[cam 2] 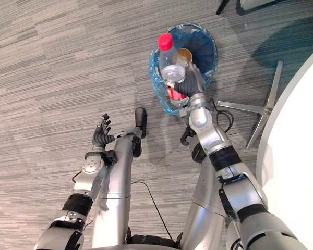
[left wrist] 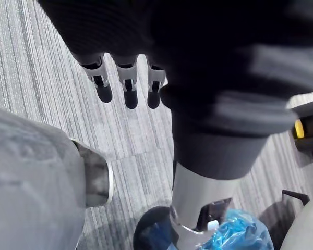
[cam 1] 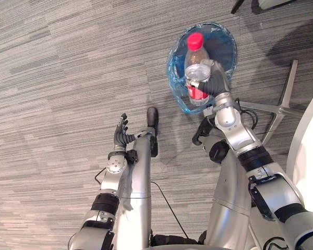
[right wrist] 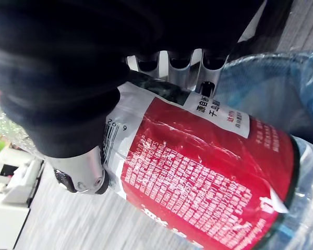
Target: Gather rubbish on tea table into small bin, then transfer packed bag to large trash can.
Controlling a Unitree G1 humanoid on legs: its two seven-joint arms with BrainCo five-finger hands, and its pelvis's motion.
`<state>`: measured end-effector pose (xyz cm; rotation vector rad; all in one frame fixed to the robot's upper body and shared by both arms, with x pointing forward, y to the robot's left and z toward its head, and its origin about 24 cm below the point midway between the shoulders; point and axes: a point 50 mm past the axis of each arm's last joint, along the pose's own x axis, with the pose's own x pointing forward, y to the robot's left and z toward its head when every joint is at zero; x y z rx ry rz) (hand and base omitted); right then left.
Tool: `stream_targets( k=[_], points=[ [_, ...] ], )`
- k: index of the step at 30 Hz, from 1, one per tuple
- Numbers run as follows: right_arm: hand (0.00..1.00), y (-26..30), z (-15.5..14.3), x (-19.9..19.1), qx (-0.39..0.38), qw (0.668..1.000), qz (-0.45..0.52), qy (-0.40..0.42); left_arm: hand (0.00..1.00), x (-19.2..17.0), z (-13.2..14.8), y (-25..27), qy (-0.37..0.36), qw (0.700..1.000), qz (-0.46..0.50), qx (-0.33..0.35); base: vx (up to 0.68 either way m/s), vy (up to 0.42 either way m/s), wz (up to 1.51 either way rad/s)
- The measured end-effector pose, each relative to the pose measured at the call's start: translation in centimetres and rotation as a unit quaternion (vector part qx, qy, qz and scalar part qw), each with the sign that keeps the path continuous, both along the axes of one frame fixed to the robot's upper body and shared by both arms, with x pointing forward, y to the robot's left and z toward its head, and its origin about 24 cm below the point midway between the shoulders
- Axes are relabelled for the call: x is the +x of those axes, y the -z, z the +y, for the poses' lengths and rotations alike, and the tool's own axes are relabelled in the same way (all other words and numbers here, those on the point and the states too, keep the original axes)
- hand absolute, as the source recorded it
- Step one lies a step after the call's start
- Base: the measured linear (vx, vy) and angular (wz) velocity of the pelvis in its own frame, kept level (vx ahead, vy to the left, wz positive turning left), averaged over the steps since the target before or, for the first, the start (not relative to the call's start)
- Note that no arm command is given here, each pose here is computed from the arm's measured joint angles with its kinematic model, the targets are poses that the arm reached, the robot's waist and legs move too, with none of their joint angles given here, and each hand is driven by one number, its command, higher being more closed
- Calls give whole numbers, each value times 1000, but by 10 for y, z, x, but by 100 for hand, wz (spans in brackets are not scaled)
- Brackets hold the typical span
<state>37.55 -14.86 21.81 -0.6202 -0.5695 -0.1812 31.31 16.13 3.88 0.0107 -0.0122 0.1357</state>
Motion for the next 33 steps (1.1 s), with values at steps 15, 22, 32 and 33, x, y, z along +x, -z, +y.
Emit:
stream_targets(
  k=[15, 22, 32, 33],
  points=[
    [0, -6, 4, -1, 55, 998, -14, -1, 0, 0, 2, 0, -1, 1000, 1, 4, 0, 0, 0],
    [0, 19, 7, -4, 52, 998, 21, -8, 0, 0, 2, 0, -1, 1000, 2, 4, 0, 0, 0],
    [0, 49, 23, -24, -62, 997, 25, -36, 0, -4, 2, 7, 0, 1000, 13, 8, -9, 6, 0],
    [0, 51, 23, -25, -75, 996, 25, -35, 0, -4, 1, 7, 2, 1000, 14, 8, -4, 9, 4]
  ],
)
